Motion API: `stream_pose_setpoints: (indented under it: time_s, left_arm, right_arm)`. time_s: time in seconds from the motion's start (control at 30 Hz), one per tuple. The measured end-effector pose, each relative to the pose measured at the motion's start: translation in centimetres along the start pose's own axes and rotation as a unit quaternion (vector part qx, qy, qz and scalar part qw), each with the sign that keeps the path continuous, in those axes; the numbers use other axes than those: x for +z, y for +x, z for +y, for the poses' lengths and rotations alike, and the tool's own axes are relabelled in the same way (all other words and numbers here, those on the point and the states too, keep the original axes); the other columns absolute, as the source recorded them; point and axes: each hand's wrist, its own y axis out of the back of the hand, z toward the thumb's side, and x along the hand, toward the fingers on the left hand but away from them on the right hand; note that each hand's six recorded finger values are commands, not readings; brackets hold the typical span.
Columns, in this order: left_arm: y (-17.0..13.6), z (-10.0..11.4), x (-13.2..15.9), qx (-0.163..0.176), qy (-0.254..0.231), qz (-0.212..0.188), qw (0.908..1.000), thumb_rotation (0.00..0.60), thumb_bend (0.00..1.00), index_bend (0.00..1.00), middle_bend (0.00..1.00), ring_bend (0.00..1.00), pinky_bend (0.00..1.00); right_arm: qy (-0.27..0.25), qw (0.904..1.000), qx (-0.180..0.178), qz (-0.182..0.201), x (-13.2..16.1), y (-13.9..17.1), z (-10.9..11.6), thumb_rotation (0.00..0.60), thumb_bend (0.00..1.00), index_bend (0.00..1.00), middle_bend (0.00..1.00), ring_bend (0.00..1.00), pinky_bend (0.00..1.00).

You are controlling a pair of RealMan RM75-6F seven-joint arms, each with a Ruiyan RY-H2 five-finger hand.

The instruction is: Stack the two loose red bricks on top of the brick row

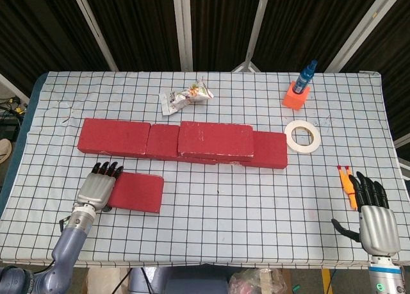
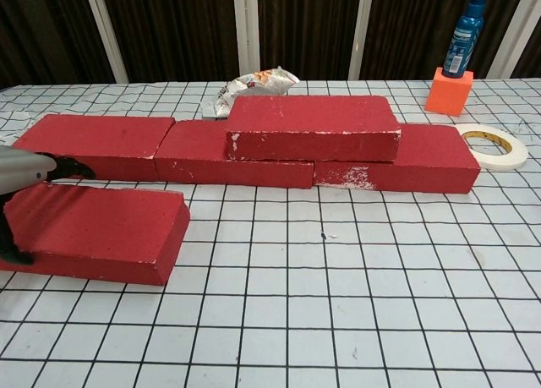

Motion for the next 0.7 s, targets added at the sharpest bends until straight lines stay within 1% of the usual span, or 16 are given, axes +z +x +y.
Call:
stream_pose_setpoints:
  time_s: [0.1, 0.33, 0.6, 0.7]
  left_arm:
    - [-0.01, 0.0, 0.02, -0.003, 0.004, 0.001, 1.0, 0.6, 0.0, 0.03, 0.0, 0.0, 0.07]
    - [0.05, 0.16, 0.13, -0.004, 0.01, 0.002, 0.9999, 0.6, 0.0, 0.03, 0.09, 0.0, 0.07]
    - [0.33, 0.09, 0.22, -0.009, 0.014, 0.004, 0.9999, 0.6, 0.0, 0.03, 0.1, 0.0, 0.07]
    - [0.45, 0.06, 0.28, -0.009, 0.015, 0.004, 0.9998, 0.6, 0.0, 0.05, 0.13, 0.0, 0.07]
  right_arm:
    - [0.0, 1.0, 0.0, -0.001, -0.05, 0.0, 0.03, 0.6, 0.18, 0.0, 0.0, 0.0, 0.0]
    - [-0.001, 1.0, -0.003, -0.003, -0.13, 0.0, 0.15, 0.6, 0.18, 0.0, 0.0, 0.0, 0.0]
    - [-0.001, 1.0, 0.001, -0.007, -0.2, 0.01, 0.04, 0.6, 0.18, 0.0, 0.0, 0.0, 0.0]
    - [-0.001, 1.0, 0.0, -0.008, -0.23, 0.01, 0.09, 0.6, 0.18, 0.0, 0.0, 0.0, 0.0]
